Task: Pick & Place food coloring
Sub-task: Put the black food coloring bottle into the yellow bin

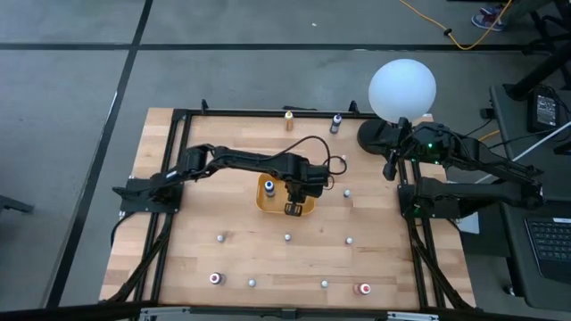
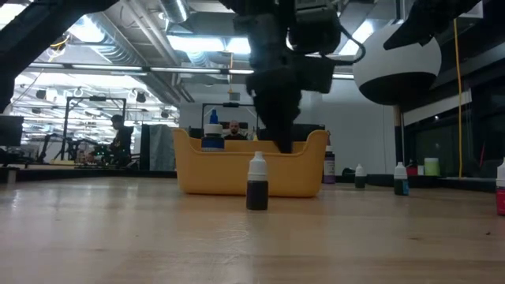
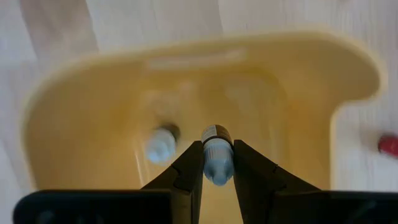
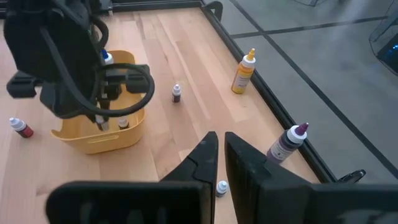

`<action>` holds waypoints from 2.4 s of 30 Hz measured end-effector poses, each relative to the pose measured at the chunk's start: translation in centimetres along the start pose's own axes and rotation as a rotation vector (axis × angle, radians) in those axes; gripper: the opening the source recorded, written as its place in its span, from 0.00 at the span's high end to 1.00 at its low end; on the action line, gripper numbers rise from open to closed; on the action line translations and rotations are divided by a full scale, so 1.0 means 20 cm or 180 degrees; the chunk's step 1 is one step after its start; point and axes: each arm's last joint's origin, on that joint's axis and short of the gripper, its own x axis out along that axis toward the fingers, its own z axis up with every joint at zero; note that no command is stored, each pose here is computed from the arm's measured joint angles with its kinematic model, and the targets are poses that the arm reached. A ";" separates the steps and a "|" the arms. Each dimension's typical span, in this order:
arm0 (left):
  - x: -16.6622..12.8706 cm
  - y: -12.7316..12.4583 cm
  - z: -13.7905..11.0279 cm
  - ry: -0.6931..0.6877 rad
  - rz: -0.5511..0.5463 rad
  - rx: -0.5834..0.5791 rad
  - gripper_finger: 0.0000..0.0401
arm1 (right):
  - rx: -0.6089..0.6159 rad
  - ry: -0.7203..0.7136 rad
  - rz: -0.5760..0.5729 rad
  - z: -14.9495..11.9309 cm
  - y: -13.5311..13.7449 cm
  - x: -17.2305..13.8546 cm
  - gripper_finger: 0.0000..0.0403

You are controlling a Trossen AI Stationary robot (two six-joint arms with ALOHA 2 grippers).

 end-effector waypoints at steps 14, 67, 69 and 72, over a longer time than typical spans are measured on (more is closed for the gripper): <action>0.08 -0.01 0.00 0.0103 -0.0027 0.0016 0.84 | 0.0003 0.0015 0.0002 0.00 0.00 0.00 0.92; -0.06 -0.02 0.03 0.0192 0.0015 0.0073 0.75 | 0.0004 0.0014 0.0001 0.00 0.00 0.00 0.92; -0.11 -0.02 0.05 0.0172 0.0018 0.0078 0.75 | 0.0003 0.0014 0.0001 0.00 0.00 0.00 0.92; -0.23 -0.02 0.07 0.0156 0.0030 0.0114 0.76 | 0.0002 0.0014 0.0001 0.00 0.00 0.00 0.92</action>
